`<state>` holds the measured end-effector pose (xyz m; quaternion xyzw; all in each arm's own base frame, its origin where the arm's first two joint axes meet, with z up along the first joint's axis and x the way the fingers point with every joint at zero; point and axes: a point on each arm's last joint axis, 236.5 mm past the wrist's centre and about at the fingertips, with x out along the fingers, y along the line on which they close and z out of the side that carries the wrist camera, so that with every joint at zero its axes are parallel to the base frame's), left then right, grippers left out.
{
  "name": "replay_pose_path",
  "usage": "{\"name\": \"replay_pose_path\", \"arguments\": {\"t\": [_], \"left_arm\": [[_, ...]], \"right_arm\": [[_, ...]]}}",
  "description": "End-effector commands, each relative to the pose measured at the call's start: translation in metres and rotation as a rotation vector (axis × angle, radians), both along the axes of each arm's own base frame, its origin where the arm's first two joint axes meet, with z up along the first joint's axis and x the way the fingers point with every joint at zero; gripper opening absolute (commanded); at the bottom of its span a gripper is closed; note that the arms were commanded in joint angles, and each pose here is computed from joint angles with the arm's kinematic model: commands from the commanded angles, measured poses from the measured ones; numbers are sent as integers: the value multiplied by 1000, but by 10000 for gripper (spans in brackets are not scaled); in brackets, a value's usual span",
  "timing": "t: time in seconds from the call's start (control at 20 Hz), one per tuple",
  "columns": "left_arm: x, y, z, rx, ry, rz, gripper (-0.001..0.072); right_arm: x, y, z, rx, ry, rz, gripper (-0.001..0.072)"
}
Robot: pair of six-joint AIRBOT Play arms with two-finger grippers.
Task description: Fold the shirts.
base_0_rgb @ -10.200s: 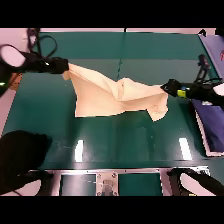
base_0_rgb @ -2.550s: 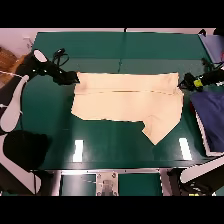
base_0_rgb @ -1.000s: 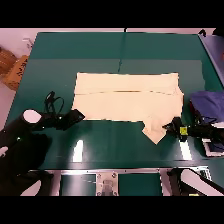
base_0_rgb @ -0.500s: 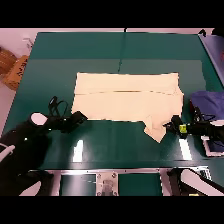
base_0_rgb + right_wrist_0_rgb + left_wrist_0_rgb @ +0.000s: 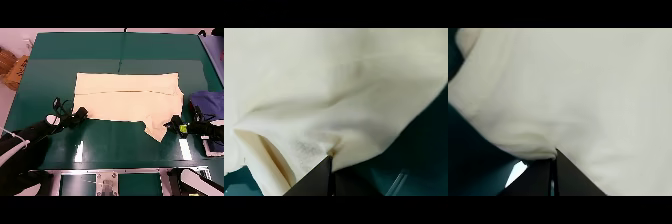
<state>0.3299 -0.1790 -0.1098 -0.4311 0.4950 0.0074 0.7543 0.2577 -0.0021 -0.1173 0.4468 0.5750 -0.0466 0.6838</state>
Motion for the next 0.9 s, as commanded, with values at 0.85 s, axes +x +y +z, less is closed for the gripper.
{"name": "replay_pose_path", "arguments": {"t": [0.85], "left_arm": [[-81, 62, 42, 291, 208, -537, 18]], "right_arm": [[-42, 1, 64, -111, -2, 84, 13]]}}
